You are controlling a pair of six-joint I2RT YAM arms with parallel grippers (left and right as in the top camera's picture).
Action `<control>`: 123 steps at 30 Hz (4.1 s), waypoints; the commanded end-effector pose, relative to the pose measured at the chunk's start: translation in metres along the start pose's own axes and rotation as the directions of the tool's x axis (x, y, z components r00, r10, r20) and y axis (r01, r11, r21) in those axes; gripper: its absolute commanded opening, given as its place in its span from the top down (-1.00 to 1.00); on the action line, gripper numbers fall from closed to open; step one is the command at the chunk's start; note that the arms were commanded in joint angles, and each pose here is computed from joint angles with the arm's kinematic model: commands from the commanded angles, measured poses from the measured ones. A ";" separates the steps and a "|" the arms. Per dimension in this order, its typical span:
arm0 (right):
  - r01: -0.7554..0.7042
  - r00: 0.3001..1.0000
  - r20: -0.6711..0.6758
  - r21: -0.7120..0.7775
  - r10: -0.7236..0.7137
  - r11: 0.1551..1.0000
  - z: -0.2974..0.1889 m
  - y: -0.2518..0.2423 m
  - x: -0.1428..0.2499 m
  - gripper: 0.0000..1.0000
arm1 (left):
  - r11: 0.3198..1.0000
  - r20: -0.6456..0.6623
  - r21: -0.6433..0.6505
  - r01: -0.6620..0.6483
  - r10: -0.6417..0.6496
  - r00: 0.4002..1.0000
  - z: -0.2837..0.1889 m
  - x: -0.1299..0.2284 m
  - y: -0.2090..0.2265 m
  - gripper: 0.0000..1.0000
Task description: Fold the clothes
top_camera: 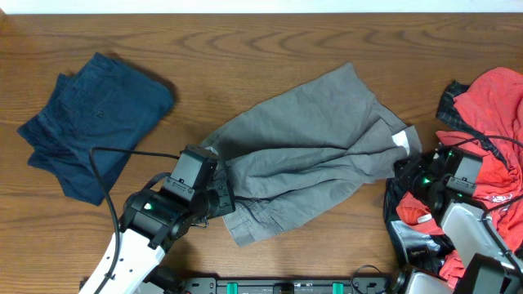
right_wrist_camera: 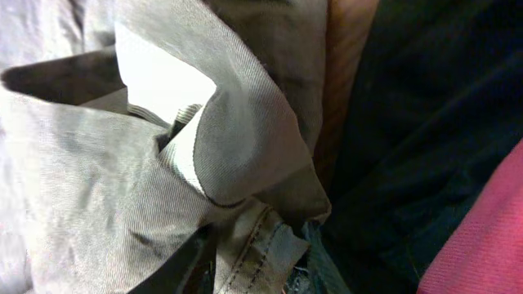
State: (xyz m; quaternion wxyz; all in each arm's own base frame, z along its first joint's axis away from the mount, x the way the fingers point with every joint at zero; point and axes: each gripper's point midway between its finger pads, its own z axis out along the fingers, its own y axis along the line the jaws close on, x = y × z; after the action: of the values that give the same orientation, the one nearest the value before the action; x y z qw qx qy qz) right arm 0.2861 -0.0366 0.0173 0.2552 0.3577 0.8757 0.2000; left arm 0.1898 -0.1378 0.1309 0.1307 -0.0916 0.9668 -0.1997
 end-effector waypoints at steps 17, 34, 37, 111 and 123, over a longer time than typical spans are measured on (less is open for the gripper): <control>-0.017 0.999 -0.053 -0.059 0.014 0.998 0.007 0.011 -0.001 0.98 | 1.000 0.001 0.005 0.007 -0.007 1.000 -0.001 -0.001 -0.001 0.87; 0.203 0.976 0.062 0.068 -0.207 0.977 -0.143 0.093 -0.091 0.98 | 1.000 -0.007 0.012 0.008 -0.007 1.000 -0.001 0.001 -0.003 0.87; 0.226 0.967 0.109 0.059 -0.231 0.972 -0.149 0.102 -0.103 0.99 | 1.000 0.005 0.020 0.005 -0.005 1.000 -0.001 -0.002 -0.005 0.87; 0.652 0.665 -0.204 -0.311 -0.719 0.692 0.046 0.217 0.043 0.55 | 0.834 0.103 -0.229 0.501 -0.492 0.865 0.155 -0.060 0.080 0.74; 0.671 0.609 -0.256 -0.338 -0.751 0.659 0.044 0.209 0.065 0.98 | 0.955 0.062 -0.157 0.253 -0.246 0.967 0.075 -0.084 0.050 0.88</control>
State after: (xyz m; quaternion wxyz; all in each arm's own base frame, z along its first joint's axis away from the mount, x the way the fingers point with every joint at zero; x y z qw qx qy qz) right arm 0.3886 0.1441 0.0697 0.1765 -0.0655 0.9548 0.2300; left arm 0.2643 -0.0969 0.0191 0.0732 -0.2746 0.9544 -0.0918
